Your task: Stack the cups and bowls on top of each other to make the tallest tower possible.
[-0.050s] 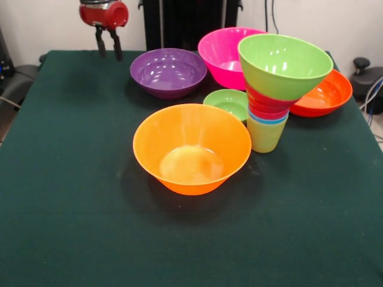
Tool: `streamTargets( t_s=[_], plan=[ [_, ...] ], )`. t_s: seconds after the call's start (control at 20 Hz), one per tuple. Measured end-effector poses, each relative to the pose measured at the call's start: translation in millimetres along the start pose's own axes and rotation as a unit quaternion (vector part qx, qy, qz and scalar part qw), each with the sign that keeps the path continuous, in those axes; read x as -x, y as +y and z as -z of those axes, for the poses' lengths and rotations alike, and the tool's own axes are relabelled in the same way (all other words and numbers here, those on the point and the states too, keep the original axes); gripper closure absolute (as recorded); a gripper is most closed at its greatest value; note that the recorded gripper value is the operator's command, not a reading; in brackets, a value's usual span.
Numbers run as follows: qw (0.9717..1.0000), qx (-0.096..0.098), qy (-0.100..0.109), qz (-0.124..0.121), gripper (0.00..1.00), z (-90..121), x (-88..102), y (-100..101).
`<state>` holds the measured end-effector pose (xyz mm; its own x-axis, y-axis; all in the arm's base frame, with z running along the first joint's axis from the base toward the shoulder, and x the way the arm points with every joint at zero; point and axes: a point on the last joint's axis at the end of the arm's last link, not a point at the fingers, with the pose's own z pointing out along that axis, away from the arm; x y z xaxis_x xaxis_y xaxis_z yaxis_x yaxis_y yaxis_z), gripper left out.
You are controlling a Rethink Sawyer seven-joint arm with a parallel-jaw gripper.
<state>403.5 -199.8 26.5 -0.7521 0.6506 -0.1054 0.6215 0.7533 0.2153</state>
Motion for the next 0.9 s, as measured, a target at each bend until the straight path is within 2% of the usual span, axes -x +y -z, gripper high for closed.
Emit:
streamTargets(
  t_s=[0.25, 0.35, 0.45, 0.55, 0.65, 0.7, 0.85, 0.9],
  plan=[
    [0.9986, 0.008, 0.008, 0.053, 0.00, -9.8, -12.7, 7.4],
    [0.9965, 0.013, 0.017, 0.081, 0.00, -17.8, -25.8, 10.9],
    [0.9953, 0.014, 0.021, 0.093, 0.00, -20.9, -31.5, 12.7],
    [0.9913, 0.017, 0.030, 0.127, 0.00, -28.7, -45.5, 19.3],
    [0.9886, 0.017, 0.033, 0.146, 0.00, -32.2, -51.7, 22.9],
    [0.9846, 0.014, 0.038, 0.170, 0.00, -35.7, -60.7, 25.8],
    [0.9791, 0.009, 0.045, 0.198, 0.00, -39.7, -71.8, 28.5],
    [0.9751, 0.006, 0.051, 0.216, 0.00, -42.7, -80.2, 30.3]
  ],
)
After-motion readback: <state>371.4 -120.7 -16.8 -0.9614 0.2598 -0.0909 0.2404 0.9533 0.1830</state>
